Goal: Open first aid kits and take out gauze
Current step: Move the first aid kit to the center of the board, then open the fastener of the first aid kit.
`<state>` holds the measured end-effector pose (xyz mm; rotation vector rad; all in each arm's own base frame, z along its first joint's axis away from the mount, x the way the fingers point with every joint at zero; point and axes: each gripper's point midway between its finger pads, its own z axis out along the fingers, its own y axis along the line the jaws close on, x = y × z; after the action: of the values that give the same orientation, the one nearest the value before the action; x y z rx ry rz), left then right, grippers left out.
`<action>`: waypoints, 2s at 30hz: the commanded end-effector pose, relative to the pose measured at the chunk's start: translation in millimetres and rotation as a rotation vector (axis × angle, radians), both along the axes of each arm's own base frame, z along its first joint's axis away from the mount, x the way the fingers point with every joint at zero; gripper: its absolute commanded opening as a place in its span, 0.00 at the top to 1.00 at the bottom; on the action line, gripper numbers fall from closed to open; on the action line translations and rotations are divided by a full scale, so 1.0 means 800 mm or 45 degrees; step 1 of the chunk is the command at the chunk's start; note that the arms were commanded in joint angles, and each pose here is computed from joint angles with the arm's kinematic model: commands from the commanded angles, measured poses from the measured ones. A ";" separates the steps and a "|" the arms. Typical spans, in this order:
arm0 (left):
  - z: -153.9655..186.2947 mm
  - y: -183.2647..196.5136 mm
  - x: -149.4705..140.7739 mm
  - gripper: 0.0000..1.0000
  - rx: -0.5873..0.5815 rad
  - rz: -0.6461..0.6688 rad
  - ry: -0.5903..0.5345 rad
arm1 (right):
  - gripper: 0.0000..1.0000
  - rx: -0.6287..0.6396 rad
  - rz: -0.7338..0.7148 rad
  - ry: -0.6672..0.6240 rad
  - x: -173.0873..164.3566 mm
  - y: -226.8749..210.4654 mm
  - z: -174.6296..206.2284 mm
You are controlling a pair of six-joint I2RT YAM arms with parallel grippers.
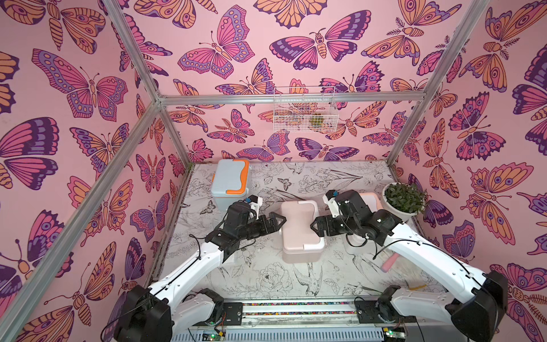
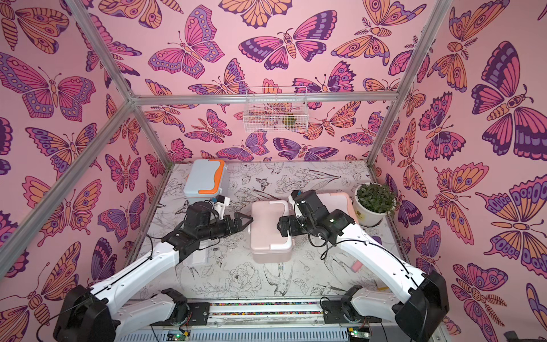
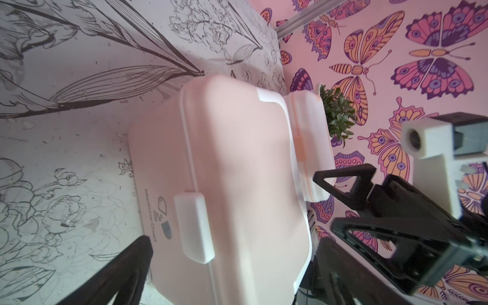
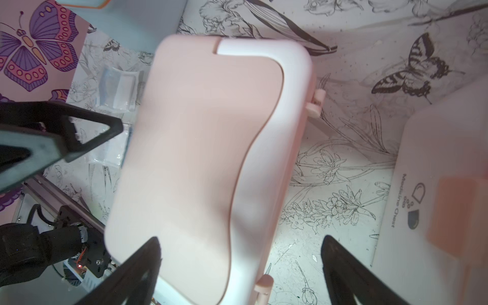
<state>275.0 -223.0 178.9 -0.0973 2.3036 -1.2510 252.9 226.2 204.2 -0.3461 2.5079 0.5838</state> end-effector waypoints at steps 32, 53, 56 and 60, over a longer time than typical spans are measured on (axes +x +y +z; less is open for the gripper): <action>-0.029 -0.045 0.007 0.08 -0.723 -0.207 0.165 | 0.16 -0.439 0.059 0.225 -0.003 0.006 -0.109; -0.019 -0.048 -0.012 0.31 -0.717 -0.209 0.145 | 0.19 -0.461 0.063 0.253 -0.007 0.004 -0.122; -0.014 -0.046 -0.014 0.31 -0.713 -0.206 0.136 | 0.19 -0.489 0.053 0.261 -0.006 0.000 -0.127; -0.002 -0.044 -0.018 0.31 -0.707 -0.209 0.113 | 0.19 -0.536 0.032 0.258 -0.004 -0.008 -0.131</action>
<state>282.4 -246.3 146.3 -0.3613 2.0521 -1.9012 280.8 246.4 160.1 -0.3884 2.6013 0.3028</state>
